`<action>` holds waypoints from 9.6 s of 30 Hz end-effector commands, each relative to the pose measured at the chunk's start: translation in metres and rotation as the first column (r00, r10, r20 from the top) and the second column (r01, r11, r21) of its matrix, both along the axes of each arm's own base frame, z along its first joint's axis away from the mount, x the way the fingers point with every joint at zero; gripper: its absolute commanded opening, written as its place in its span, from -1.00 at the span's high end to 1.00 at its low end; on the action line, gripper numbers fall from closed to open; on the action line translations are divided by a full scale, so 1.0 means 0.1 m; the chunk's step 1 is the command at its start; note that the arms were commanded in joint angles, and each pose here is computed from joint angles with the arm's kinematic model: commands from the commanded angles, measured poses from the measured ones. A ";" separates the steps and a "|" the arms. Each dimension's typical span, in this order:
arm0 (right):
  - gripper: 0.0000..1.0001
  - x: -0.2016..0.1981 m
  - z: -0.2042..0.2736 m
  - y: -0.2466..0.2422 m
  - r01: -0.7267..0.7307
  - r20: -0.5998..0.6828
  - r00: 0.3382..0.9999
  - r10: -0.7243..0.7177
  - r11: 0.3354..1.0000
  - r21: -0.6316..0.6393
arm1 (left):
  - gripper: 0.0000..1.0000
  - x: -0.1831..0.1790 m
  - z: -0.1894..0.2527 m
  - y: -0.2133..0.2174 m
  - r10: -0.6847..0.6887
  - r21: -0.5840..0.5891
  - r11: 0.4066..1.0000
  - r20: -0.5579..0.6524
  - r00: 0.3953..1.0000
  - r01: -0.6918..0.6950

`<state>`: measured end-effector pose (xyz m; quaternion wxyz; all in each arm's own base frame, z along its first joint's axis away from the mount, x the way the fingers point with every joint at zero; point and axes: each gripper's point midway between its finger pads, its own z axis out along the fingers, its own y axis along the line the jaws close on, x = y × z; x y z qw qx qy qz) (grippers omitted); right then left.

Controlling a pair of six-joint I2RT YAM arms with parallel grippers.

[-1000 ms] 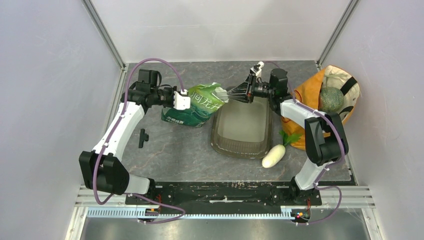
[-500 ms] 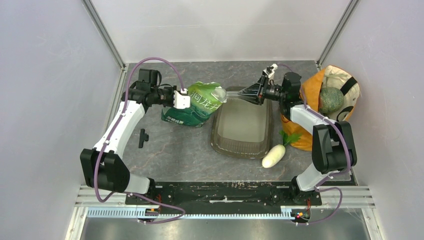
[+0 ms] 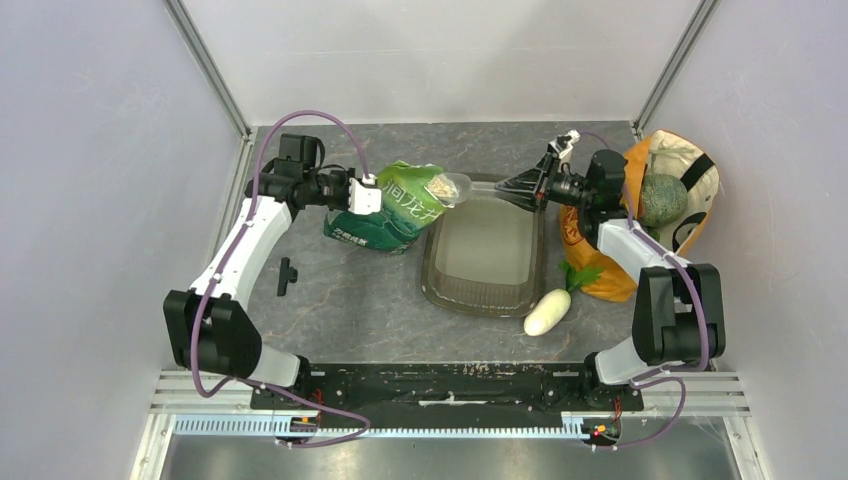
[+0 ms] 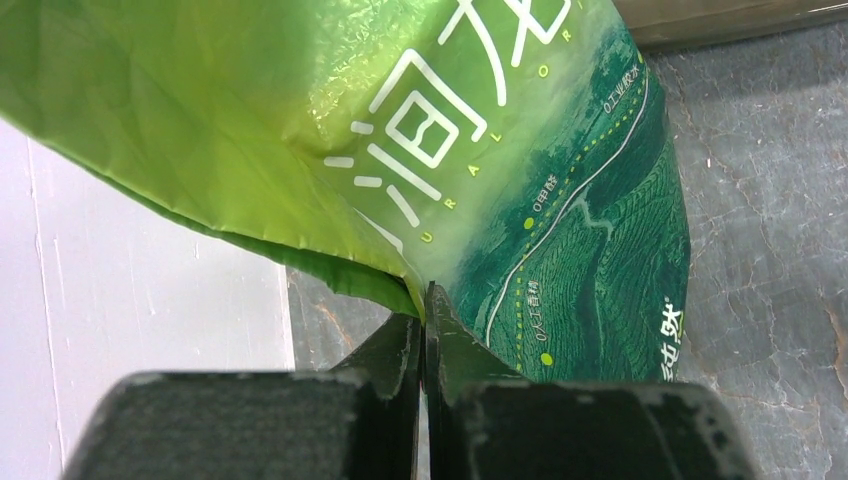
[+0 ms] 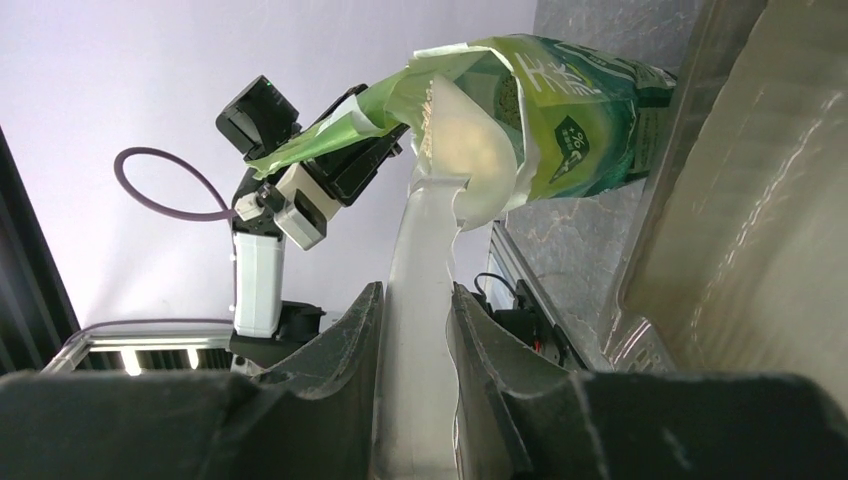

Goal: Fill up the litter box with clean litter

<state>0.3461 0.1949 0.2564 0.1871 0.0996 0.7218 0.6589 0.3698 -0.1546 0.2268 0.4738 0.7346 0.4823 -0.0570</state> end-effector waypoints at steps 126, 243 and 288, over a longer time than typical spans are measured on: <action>1.00 0.27 -0.48 1.52 -0.305 0.001 0.942 0.335 0.859 -0.412 | 0.96 -0.15 0.35 -0.36 -0.235 0.085 0.972 0.332 0.914 0.219; 1.00 -0.30 0.50 -0.76 0.239 0.392 0.858 0.333 0.416 -0.877 | 0.96 0.10 0.33 -0.34 -0.191 0.059 0.982 0.342 0.920 0.181; 1.00 0.41 -0.18 0.63 -0.008 0.068 0.991 0.115 0.557 -0.831 | 0.96 -0.03 0.53 -0.36 -0.258 0.123 0.966 0.551 0.794 0.228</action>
